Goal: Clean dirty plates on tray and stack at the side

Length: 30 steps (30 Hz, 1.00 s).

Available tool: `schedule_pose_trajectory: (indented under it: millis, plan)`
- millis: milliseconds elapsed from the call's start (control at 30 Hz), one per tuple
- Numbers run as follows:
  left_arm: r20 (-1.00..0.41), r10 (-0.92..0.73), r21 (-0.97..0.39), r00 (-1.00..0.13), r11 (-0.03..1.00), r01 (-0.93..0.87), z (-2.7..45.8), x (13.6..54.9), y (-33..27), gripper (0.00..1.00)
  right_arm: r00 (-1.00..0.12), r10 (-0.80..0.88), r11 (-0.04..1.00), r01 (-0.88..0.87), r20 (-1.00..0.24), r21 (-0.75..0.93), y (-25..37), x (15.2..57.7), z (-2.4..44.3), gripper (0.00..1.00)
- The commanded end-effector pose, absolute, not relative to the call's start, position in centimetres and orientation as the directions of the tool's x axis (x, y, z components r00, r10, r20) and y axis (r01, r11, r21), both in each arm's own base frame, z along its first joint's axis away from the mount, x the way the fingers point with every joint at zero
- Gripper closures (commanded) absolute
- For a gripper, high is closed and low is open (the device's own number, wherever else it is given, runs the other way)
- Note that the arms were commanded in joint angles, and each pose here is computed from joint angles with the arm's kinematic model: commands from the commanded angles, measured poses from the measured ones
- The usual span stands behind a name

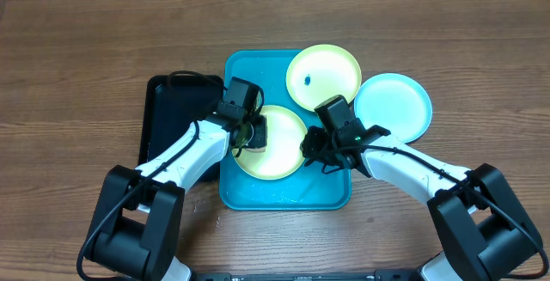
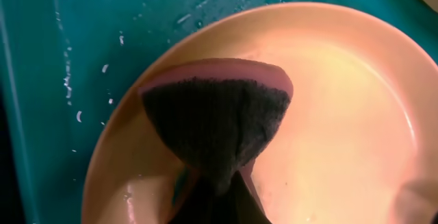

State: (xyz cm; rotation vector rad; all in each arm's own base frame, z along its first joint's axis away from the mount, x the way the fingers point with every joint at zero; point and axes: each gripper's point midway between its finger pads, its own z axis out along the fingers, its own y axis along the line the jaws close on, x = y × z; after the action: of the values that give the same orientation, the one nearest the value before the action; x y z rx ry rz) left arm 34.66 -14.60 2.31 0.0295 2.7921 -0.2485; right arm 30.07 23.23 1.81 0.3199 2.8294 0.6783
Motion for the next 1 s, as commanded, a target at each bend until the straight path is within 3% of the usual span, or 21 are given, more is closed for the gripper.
schedule_pose_trajectory:
  millis: [0, 400, 600, 967]
  plan:
    - [-0.434, -0.015, -0.092, -0.901, 0.995, 0.027, 4.5, 37.6, -13.6, 0.96, -0.953, 0.256, 0.873, 0.156, -0.160, 0.463, 23.3, 30.0, 1.7, 0.69]
    - [-0.435, 0.015, -0.173, -0.900, 0.980, 0.100, 11.4, 38.1, -15.6, 0.96, -0.952, 0.257, 0.870, 0.153, -0.167, 0.468, 23.4, 30.2, 1.8, 0.62]
    - [-0.400, 0.099, -0.117, -0.911, 0.980, 0.158, 10.7, 37.1, -15.0, 0.96, -0.936, 0.296, 0.868, 0.179, -0.193, 0.464, 23.1, 31.0, 1.9, 0.63]
    - [-0.344, 0.114, -0.103, -0.932, 0.982, 0.158, 9.1, 35.5, -14.4, 0.96, -0.928, 0.323, 0.866, 0.212, -0.183, 0.453, 23.6, 31.2, 0.3, 0.73]
